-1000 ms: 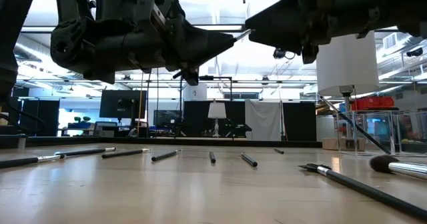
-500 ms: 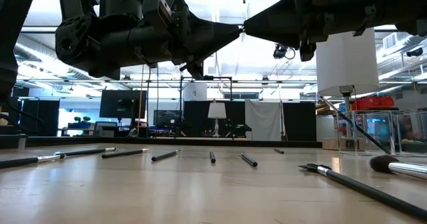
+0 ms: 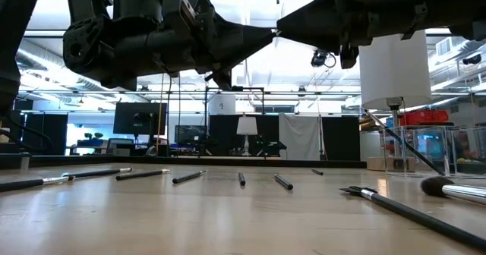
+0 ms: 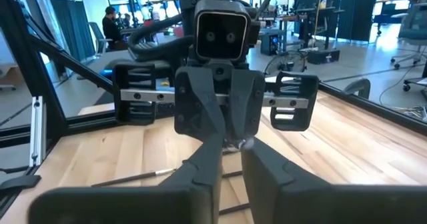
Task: Put items in baskets/containers
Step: Put the black eyeshadow brush into the transparent organizer
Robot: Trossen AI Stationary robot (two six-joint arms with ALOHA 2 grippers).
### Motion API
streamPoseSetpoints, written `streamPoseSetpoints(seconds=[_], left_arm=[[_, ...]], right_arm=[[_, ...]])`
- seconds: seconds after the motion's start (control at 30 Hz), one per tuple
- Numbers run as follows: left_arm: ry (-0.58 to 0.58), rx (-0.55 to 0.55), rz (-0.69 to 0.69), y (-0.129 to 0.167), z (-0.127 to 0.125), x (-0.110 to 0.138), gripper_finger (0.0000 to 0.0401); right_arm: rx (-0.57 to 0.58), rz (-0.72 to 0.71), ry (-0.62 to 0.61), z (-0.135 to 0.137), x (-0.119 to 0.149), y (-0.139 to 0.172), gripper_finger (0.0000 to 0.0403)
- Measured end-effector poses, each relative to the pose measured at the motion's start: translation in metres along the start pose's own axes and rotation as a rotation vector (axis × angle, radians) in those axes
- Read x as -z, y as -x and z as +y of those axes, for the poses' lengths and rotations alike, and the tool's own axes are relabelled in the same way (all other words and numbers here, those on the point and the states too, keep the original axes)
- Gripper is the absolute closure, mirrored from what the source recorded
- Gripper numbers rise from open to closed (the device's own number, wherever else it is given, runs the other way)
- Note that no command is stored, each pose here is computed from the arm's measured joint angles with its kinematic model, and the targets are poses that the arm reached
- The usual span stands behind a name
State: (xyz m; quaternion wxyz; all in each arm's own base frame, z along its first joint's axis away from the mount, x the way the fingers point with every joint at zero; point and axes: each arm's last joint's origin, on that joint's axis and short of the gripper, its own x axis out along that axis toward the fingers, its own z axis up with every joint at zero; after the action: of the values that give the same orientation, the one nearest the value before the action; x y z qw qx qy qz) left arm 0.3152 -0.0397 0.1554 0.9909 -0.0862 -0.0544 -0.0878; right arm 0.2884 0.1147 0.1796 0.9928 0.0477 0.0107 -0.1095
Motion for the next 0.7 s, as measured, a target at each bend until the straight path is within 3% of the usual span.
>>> streamPoseSetpoints(seconds=[0.17,0.4,0.7], left_arm=[[0.000,-0.008,-0.001,0.0000,0.0004,0.0000,0.0383],[0.001,-0.004,0.000,0.0000,0.0002,0.0000,0.0378],[-0.042,-0.052,0.022,-0.0003,0.0019,0.0024,0.0339]], right_arm=[[0.003,0.000,-0.002,-0.0010,-0.0001,-0.0007,0.0324],[0.003,0.000,0.011,-0.0010,-0.0001,-0.0007,0.0388],[0.060,0.003,0.032,0.0006,-0.0026,0.0038,0.0397]])
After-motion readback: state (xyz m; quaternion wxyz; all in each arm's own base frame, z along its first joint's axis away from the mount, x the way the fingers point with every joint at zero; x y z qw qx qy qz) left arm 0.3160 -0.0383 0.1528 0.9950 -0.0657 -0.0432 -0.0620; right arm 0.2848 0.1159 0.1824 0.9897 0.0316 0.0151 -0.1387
